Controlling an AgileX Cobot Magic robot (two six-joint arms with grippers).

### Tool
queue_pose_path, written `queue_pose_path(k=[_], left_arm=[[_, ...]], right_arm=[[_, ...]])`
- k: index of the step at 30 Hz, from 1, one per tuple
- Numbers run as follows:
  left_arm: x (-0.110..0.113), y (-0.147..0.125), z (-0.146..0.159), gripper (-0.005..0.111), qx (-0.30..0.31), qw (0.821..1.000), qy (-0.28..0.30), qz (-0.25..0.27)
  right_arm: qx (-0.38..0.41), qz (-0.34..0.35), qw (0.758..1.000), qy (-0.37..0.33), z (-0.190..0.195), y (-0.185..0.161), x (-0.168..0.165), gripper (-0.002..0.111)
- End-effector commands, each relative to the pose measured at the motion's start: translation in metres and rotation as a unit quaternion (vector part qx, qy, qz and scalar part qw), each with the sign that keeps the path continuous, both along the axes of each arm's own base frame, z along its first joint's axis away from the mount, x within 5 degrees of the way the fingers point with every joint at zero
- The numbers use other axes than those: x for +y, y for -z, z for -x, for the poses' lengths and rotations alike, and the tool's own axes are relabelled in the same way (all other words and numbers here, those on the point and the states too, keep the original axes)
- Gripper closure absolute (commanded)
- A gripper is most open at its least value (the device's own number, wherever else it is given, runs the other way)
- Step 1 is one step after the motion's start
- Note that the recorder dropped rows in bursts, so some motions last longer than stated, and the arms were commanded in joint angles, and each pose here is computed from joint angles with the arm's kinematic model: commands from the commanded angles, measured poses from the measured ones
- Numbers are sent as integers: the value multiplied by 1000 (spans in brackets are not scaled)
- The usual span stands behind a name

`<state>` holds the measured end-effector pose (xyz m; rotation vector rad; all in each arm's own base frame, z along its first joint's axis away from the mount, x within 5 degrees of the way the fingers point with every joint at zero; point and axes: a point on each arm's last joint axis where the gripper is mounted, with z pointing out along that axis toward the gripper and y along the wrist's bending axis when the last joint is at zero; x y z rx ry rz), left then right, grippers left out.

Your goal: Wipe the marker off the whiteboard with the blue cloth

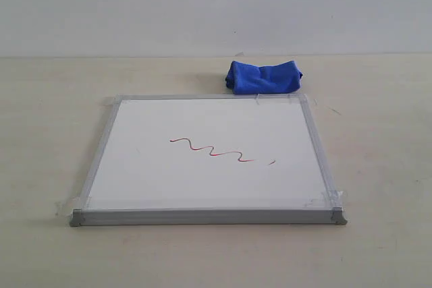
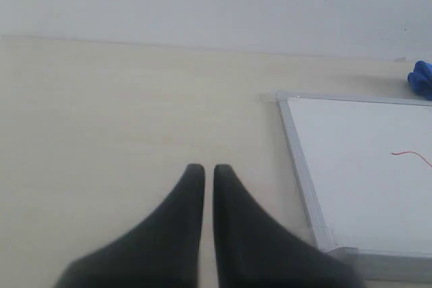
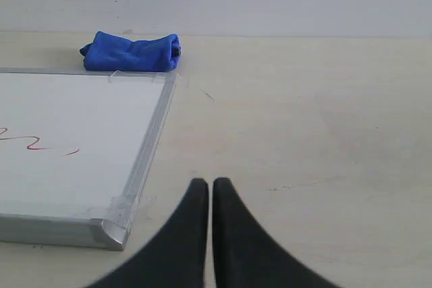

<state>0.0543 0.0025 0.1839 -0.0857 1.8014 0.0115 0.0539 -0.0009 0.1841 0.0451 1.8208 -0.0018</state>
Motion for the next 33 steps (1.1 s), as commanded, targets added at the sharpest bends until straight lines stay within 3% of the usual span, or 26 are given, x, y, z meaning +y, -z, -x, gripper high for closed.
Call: queue_pose_path(k=[1,4,11,19,22,24,33], left_arm=[[0,-2,0,102,-8,1000,-1,-3],[0,-2,0,102,-8,1000,-1,-3],[0,-2,0,102,-8,1000,-1,-3],[0,-2,0,102,-8,1000,-1,-3],[0,-2,0,102,-8,1000,-1,-3],[0,-2,0,102,-8,1000,-1,-3],[0,-2,0,102,-8,1000,-1,-3]], right_arm=[[-2,2,1000,-2,0,1,0,108],[-4,6,1000,-2,0,1,0,108],[-132,42,990,2,-3,-23,-1,108],[-145,41,989,2,-3,-25,-1,108],[-253,-47,966,6,0,-44,-1,108],[-284,-48,958,5,2,-50,-1,108],[-157,15,988,3,-17,-119,-1,108]])
